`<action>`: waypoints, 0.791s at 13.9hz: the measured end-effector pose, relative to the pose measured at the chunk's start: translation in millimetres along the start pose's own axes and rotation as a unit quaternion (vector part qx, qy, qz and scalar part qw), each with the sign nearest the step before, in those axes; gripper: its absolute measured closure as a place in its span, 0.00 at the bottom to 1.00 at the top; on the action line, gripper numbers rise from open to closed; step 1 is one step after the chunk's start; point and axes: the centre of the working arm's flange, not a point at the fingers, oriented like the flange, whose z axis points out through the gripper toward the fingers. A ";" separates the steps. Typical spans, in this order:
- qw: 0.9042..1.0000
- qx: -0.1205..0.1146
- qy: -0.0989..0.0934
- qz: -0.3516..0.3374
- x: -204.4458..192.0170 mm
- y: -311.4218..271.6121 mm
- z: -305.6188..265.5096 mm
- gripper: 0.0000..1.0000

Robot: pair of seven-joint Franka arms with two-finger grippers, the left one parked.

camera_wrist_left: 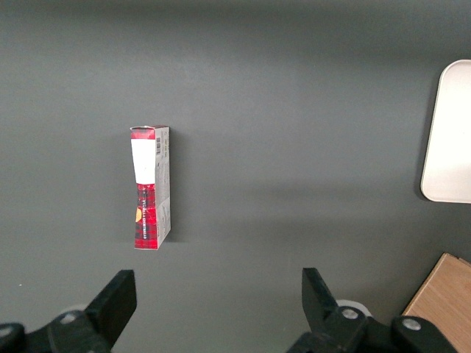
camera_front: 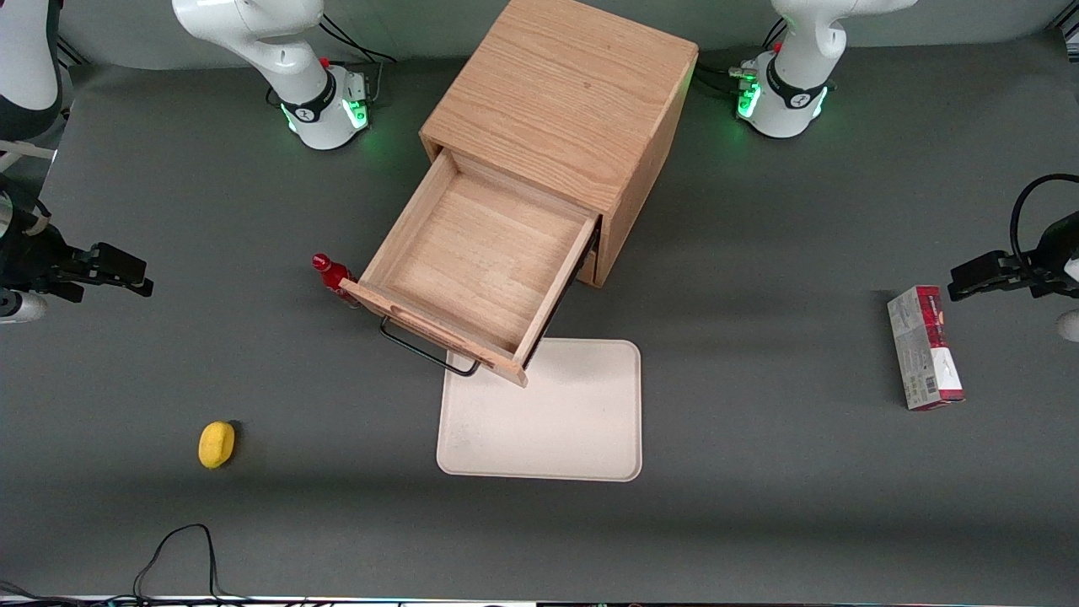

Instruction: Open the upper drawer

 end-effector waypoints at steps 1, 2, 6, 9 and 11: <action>1.000 0.000 0.001 0.001 0.3 0.8 0.1 0.00; 1.000 -0.001 0.001 0.001 1.0 1.5 0.6 0.00; 1.000 -0.002 0.003 0.003 3.3 3.1 0.1 0.00; 1.000 -0.002 0.002 0.007 3.1 7.5 0.7 0.00; 1.000 -0.002 0.002 0.007 3.1 7.8 0.7 0.00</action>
